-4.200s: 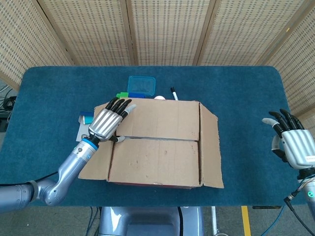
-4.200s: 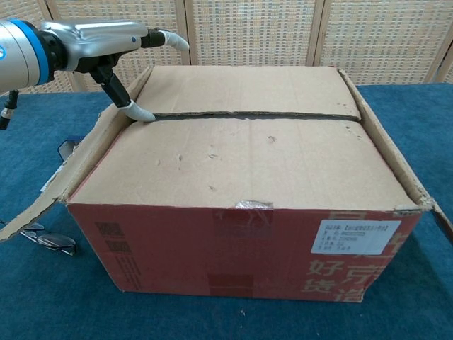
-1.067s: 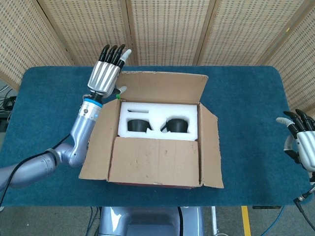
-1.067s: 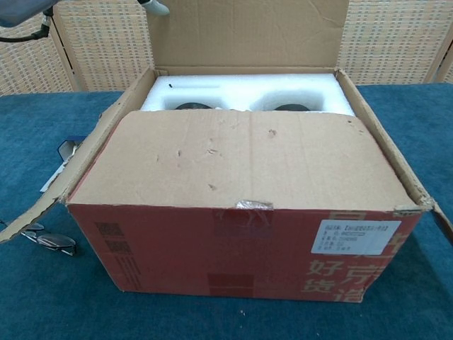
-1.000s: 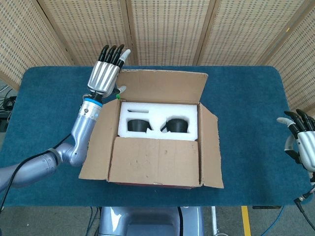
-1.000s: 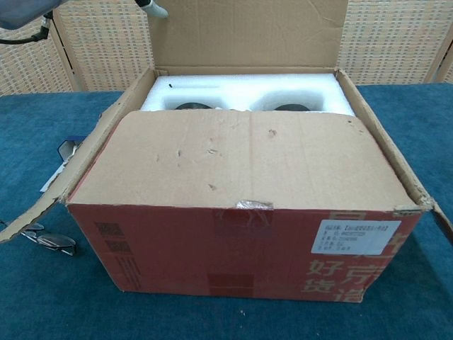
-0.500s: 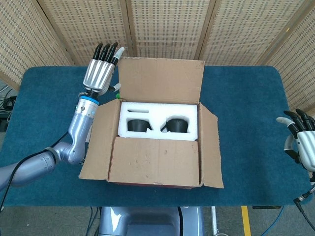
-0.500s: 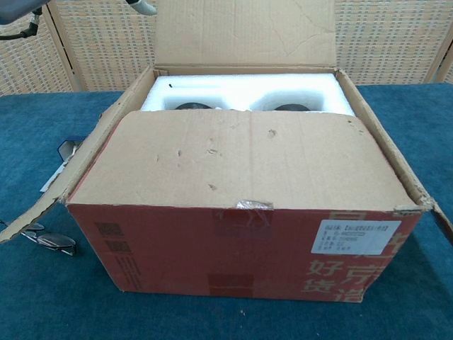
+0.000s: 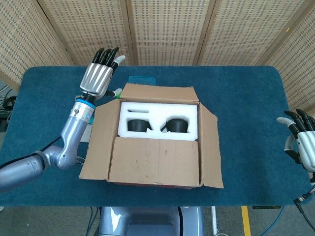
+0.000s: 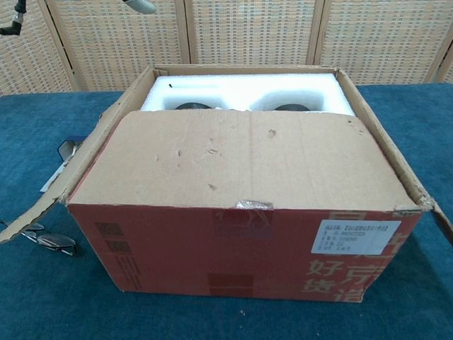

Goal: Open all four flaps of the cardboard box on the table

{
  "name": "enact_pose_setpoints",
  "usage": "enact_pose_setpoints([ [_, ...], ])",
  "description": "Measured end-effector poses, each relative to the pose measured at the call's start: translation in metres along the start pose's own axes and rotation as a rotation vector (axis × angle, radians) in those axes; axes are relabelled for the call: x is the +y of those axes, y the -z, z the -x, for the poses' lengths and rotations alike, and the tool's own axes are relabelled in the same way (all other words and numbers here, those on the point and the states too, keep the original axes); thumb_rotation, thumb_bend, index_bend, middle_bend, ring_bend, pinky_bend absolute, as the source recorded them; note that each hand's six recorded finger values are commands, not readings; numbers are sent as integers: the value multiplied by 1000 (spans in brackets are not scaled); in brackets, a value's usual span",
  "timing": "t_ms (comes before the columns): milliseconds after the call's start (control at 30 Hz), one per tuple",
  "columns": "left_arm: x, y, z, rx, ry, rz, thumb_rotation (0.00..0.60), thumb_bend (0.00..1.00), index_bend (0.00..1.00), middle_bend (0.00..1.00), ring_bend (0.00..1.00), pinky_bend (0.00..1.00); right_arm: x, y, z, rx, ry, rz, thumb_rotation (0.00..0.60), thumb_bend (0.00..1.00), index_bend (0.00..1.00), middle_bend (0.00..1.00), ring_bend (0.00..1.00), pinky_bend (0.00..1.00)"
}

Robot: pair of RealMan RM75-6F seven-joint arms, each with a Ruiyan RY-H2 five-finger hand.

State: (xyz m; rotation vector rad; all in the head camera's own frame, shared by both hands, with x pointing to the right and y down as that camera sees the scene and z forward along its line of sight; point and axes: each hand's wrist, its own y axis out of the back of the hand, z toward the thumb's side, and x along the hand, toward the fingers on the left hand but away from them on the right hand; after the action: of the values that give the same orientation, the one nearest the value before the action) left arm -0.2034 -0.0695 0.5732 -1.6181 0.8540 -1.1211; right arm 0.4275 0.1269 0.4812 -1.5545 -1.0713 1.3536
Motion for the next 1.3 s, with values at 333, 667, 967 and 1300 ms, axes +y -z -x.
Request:
enact_pose_setpoints([
  [333,-11,0,48,-58,175,121,212,283,317,0,0,0,-4,-4,2,11,-9,2,600,878,223,142,0,115],
  [667,-27,0,90,-87,300,227,185,228,352,0,0,0,-6,-3,-1,4,-11,7,600,878,223,142,0,115],
  [967,-41,-16,120,-166,367,228,175,189,354,0,0,0,-6,-2,-3,2,-8,16,600,878,223,142,0,116],
  [1300,-60,-29,133,-188,406,243,168,159,353,0,0,0,-5,3,-6,-6,-7,22,600,878,223,142,0,115],
])
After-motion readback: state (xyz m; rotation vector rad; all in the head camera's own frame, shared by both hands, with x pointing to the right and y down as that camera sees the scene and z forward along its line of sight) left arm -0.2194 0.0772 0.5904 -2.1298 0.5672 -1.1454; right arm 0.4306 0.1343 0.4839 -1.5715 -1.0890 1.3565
